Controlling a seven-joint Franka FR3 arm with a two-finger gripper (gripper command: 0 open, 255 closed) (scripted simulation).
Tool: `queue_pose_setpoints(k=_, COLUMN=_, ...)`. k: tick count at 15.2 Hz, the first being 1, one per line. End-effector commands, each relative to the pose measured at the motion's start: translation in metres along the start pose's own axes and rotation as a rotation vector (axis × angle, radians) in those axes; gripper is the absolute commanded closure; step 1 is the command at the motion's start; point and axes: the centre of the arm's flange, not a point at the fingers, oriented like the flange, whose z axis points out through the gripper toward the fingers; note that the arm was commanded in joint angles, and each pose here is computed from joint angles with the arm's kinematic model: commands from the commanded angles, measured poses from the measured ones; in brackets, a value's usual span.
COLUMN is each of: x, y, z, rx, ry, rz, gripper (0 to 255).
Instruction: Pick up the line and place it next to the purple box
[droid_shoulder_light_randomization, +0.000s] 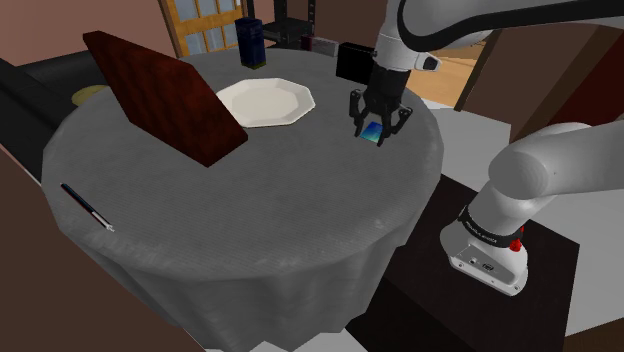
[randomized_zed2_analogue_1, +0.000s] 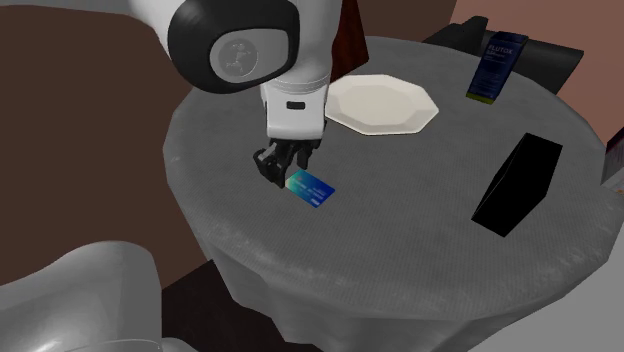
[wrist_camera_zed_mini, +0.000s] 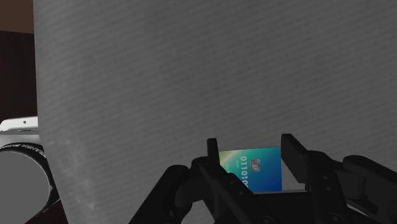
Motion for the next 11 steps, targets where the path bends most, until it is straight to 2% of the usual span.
queue_pose_setpoints(k=1, x=0.001, y=0.000, z=0.002, rx=-0.003, ry=0.000, rz=0.001, gripper=255)
queue_pose_setpoints(k=8, x=0.001, y=0.000, z=0.002, rx=-0.003, ry=0.000, rz=0.001, gripper=255)
queue_pose_setpoints(k=11, x=-0.002, y=0.000, z=-0.014, rx=-0.003, ry=0.000, rz=0.001, gripper=255)
